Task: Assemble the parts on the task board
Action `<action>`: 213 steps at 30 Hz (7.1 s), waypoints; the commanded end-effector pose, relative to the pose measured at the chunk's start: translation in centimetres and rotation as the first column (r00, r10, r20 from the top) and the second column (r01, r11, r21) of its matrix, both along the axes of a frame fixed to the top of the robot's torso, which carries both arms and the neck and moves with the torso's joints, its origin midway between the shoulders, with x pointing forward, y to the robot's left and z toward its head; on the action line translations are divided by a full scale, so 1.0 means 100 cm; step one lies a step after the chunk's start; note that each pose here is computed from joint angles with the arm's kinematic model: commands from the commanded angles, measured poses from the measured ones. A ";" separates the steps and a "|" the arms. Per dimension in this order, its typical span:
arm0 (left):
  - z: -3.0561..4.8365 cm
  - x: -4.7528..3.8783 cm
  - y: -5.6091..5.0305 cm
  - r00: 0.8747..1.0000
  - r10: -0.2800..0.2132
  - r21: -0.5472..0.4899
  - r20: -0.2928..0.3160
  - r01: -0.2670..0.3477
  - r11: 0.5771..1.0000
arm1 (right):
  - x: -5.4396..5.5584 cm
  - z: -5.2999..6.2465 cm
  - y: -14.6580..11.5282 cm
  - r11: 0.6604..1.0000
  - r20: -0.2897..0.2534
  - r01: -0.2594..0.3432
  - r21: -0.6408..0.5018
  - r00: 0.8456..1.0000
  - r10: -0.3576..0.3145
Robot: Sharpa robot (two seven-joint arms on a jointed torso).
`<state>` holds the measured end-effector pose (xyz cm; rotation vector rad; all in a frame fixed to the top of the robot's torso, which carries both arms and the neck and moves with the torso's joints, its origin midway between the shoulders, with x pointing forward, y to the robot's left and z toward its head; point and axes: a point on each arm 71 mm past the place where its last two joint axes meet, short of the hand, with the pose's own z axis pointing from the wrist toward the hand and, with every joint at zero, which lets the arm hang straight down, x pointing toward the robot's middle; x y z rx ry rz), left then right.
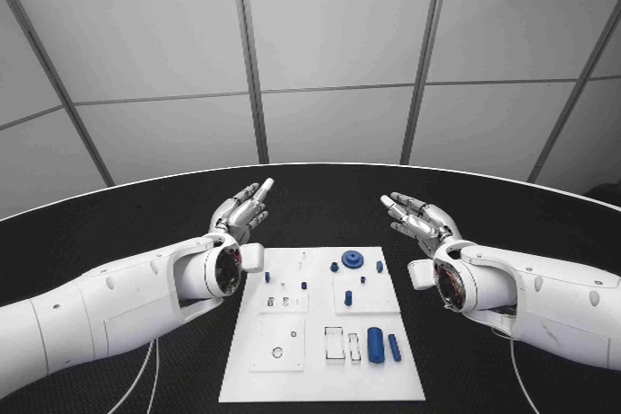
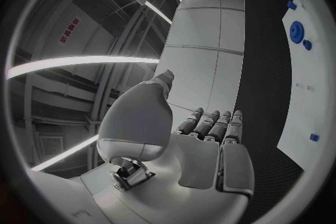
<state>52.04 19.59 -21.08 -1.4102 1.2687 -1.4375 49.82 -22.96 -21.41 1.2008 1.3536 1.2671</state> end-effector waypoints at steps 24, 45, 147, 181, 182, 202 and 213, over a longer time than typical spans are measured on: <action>0.0182 -0.0086 0.030 0.997 -0.051 -0.011 0.057 0.052 0.999 | 0.004 0.027 0.008 0.713 0.294 -0.073 -0.697 0.878 0.378; 0.0583 -0.0392 0.027 0.985 -0.132 -0.029 0.107 0.136 0.990 | 0.026 0.053 0.046 0.313 0.169 -0.003 -0.950 0.838 0.519; 0.0788 -0.0550 0.025 0.978 -0.163 -0.046 0.127 0.170 0.984 | 0.040 0.051 0.067 0.034 -0.009 -0.032 -0.999 0.856 0.517; 0.0787 -0.0545 0.027 0.980 -0.154 -0.041 0.125 0.160 0.986 | 0.038 0.068 0.078 0.133 0.193 0.146 -0.980 0.849 0.492; 0.0788 -0.0546 0.027 0.980 -0.154 -0.041 0.125 0.160 0.986 | 0.039 0.068 0.079 0.134 0.200 0.153 -0.979 0.849 0.489; 0.0811 -0.0548 0.024 0.979 -0.160 -0.042 0.129 0.166 0.985 | 0.052 0.069 0.100 0.136 0.227 0.183 -0.974 0.843 0.487; 0.0820 -0.0543 0.024 0.978 -0.160 -0.042 0.131 0.167 0.985 | 0.054 0.070 0.106 0.144 0.240 0.194 -0.970 0.841 0.484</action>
